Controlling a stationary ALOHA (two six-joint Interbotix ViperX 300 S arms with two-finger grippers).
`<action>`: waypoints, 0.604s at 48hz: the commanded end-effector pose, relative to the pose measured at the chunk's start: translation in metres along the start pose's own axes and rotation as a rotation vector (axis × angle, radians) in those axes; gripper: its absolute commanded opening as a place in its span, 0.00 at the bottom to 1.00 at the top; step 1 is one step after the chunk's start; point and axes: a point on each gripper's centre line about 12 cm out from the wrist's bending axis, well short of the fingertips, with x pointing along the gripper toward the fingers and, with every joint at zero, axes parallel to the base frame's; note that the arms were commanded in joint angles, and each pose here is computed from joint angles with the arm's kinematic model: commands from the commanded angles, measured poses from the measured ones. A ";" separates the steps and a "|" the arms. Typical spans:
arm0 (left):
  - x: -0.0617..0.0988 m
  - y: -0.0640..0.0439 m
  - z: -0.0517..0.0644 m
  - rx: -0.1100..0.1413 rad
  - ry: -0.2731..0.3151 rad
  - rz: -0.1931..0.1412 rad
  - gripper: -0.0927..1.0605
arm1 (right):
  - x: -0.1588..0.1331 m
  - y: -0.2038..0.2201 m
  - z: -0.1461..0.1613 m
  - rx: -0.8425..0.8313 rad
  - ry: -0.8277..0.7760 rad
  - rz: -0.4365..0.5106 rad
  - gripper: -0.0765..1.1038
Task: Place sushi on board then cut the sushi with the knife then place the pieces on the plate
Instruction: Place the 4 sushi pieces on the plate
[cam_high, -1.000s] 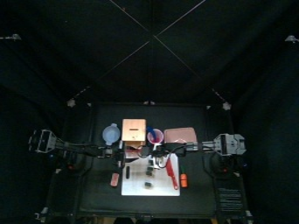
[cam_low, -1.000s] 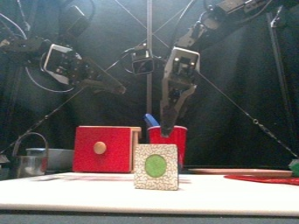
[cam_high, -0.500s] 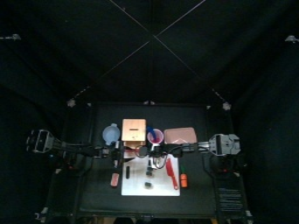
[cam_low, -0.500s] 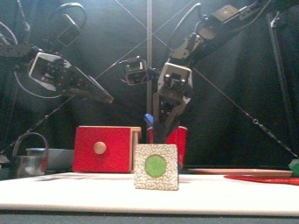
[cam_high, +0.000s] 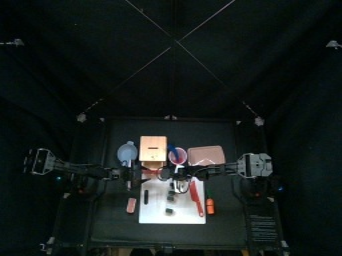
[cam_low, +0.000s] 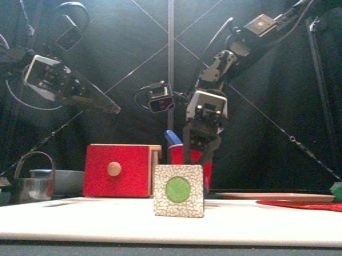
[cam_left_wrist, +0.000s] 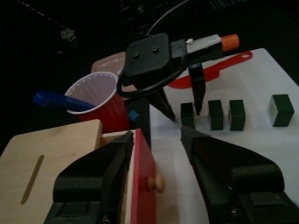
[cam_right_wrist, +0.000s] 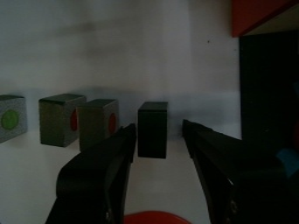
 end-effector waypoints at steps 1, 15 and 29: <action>0.001 0.003 0.006 -0.003 -0.022 0.011 0.81 | -0.009 -0.001 0.009 0.008 -0.050 -0.002 0.69; 0.000 0.002 0.003 -0.004 -0.016 0.011 0.81 | -0.044 0.003 0.005 0.050 -0.039 0.005 0.52; 0.001 0.002 0.005 -0.003 -0.019 0.011 0.81 | -0.103 -0.004 -0.037 0.171 -0.032 0.051 0.52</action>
